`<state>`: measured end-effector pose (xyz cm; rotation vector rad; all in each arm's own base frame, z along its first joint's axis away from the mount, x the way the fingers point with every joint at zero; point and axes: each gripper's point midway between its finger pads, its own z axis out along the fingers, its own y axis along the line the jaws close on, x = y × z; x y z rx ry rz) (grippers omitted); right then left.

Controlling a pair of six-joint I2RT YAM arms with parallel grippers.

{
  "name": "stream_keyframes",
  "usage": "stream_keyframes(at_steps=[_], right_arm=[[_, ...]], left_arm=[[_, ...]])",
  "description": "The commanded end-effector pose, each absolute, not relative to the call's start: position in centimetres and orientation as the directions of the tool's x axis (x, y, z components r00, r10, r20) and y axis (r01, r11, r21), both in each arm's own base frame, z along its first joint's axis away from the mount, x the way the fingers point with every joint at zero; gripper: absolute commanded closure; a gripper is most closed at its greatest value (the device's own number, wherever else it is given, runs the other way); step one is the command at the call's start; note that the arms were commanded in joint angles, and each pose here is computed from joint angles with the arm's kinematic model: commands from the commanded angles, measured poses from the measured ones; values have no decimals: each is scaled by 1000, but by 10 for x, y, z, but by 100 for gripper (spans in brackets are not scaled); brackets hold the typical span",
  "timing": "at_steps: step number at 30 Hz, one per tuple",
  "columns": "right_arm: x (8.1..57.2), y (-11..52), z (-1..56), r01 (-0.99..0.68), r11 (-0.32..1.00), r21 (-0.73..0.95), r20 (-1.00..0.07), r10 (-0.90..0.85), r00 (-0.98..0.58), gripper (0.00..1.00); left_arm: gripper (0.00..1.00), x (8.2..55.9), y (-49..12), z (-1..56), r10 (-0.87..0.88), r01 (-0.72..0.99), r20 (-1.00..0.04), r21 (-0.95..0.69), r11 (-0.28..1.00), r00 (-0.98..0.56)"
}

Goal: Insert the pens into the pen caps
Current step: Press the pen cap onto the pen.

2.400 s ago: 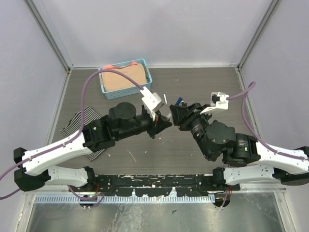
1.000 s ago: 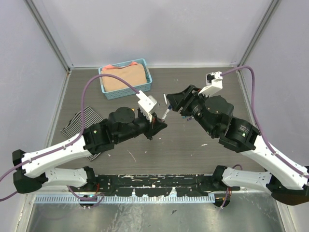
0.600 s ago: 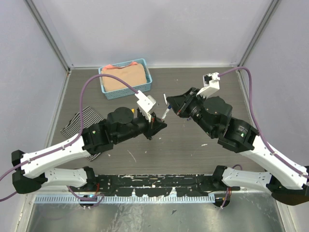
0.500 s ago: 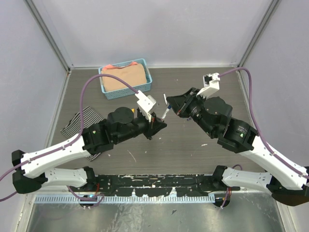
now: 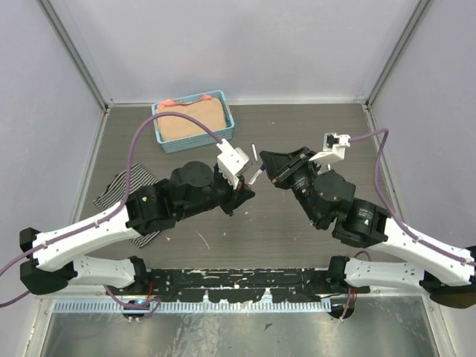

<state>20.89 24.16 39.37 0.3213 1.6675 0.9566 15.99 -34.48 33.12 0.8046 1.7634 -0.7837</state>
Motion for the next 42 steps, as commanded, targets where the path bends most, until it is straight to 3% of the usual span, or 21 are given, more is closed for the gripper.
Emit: stream_keyframes(at_steps=[1,12,22,29,35,42], right_arm=[[154,296,286,-260,714,650,-689,409,-598,100],[133,316,261,-257,737,625,-682,354,-640,100],[154,289,362,-358,728,585,-795,429,-429,99],[165,256,419,-378,755,535,-843,452,-290,70],[169,222,422,-331,774,540,-841,482,-245,45],[174,192,397,-244,818,520,-851,475,-224,38]], left_arm=[[100,186,-334,500,-324,779,-946,-217,588,-20],[100,180,-332,554,-400,809,-916,-200,553,47],[100,174,-348,455,-167,824,-982,-167,542,-89],[100,160,-353,365,27,855,-984,-139,500,-176],[100,158,-340,292,155,845,-966,-97,525,-208],[100,153,-319,268,118,834,-972,-111,540,-205]])
